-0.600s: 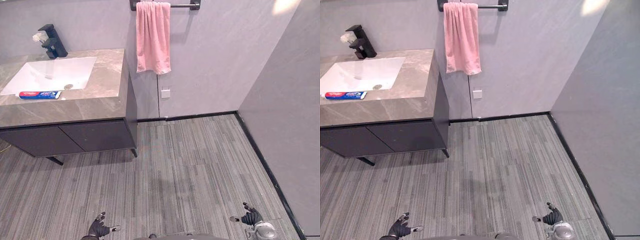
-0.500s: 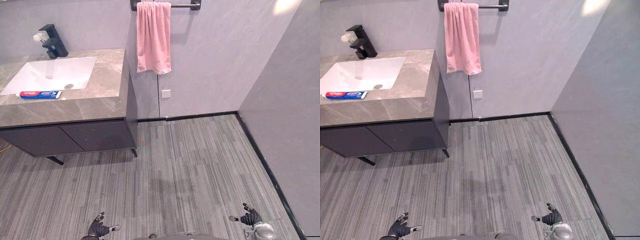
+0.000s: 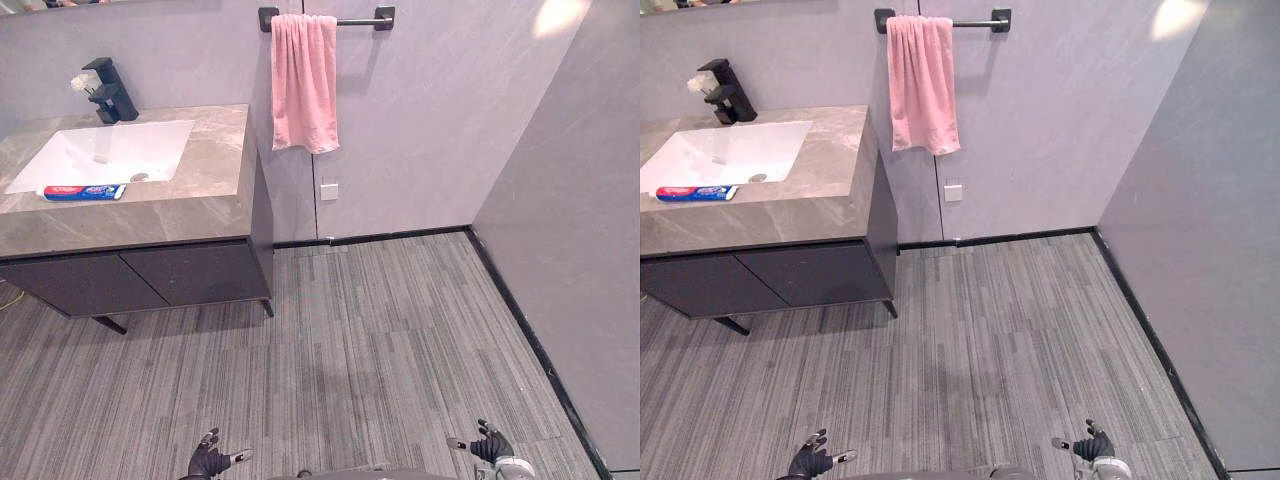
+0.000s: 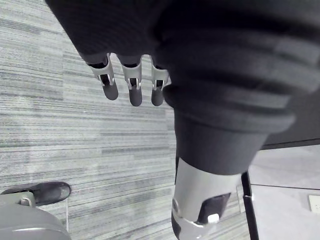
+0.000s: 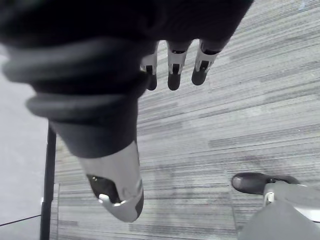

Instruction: Organize washtable

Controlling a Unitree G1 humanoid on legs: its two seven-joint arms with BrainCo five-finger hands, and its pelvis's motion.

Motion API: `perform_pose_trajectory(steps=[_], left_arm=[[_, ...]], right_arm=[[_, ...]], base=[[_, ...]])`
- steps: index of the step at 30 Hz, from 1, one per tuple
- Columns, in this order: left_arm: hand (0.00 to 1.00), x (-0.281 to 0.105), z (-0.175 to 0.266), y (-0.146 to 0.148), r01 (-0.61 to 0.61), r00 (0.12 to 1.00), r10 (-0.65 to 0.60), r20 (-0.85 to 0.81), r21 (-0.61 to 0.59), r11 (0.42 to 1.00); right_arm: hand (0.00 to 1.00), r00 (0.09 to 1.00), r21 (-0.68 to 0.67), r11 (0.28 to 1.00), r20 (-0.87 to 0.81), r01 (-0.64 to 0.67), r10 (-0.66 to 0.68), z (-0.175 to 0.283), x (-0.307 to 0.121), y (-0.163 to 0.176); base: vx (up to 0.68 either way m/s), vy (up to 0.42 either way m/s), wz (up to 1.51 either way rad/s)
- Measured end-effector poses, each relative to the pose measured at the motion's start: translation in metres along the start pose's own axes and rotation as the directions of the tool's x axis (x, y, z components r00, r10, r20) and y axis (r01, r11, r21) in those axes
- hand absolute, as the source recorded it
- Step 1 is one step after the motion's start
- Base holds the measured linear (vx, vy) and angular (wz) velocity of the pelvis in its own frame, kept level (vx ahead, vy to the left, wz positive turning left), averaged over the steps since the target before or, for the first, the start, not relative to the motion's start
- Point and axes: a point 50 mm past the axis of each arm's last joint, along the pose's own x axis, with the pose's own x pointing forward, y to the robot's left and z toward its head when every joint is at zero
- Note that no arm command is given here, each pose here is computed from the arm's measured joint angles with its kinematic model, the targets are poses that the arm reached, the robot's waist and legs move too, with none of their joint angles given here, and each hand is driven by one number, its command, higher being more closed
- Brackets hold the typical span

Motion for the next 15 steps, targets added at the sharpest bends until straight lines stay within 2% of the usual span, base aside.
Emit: perform_pose_trajectory(steps=[15], left_arm=[[0.00, 0.003, 0.008, -0.005, -0.011, 1.000, 0.012, 0.020, -0.017, 1.000]], right_arm=[[0.00, 0.999, 0.049, 0.998, 0.030, -0.038, 0.037, 0.013, 0.003, 0.020]], base=[[0.04, -0.014, -0.15]])
